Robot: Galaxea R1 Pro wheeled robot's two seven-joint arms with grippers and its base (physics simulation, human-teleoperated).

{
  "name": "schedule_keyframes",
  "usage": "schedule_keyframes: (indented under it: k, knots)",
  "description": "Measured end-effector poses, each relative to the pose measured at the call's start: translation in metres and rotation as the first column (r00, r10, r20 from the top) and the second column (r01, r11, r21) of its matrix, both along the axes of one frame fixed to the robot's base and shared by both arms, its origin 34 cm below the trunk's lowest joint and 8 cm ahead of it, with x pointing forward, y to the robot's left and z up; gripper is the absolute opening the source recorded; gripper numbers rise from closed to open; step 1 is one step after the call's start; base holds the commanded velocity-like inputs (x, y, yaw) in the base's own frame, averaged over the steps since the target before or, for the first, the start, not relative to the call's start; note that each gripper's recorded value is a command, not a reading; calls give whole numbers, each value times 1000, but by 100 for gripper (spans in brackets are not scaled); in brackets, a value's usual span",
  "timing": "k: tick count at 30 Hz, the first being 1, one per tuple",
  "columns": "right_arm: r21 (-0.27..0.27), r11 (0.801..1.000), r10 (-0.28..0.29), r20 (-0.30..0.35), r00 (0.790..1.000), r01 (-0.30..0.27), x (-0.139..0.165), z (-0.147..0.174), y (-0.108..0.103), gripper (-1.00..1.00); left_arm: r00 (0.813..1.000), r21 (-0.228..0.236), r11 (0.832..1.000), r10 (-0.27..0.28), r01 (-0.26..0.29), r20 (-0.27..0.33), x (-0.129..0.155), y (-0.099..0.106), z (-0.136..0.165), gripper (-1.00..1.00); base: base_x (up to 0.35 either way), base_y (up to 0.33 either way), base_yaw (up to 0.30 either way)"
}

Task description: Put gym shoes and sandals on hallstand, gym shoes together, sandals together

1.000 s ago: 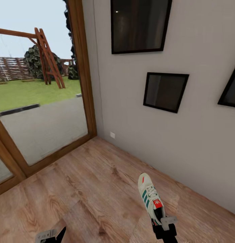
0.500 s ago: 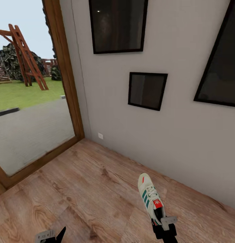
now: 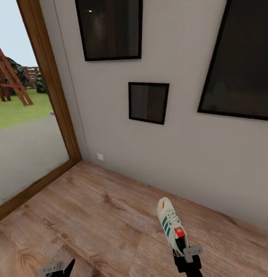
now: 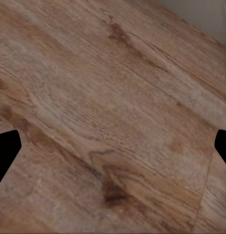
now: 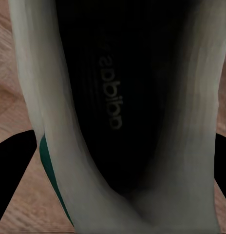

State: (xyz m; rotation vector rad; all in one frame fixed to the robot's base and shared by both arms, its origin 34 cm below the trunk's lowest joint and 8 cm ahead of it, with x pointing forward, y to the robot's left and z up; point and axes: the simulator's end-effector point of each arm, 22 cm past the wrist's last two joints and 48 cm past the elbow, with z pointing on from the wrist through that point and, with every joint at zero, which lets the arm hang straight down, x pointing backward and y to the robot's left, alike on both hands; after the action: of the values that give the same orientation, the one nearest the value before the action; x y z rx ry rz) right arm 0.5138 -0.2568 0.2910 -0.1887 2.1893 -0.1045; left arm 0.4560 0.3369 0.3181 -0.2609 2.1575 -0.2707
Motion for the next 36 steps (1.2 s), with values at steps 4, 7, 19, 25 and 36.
schedule_keyframes:
  k: [4,7,19,25,36]
  knots:
    - [0,1000,0,0,1000,0,0,0,0,-100,1000,0,1000,0,0,0,0,0,0,100,0,0,-263]
    - [0,1000,0,0,1000,0,0,0,0,-100,1000,0,1000,0,0,0,0,0,0,100,0,0,-263]
    - [0,1000,0,0,1000,0,0,0,0,-100,1000,0,1000,-2,2,0,0,-1,0,100,0,0,-263]
    - [0,1000,0,0,1000,0,0,0,0,-100,1000,0,1000,-3,3,0,0,-1,0,100,0,0,-263]
    - [0,1000,0,0,1000,0,0,0,0,-100,1000,0,1000,-4,4,0,0,-1,0,100,0,0,-263]
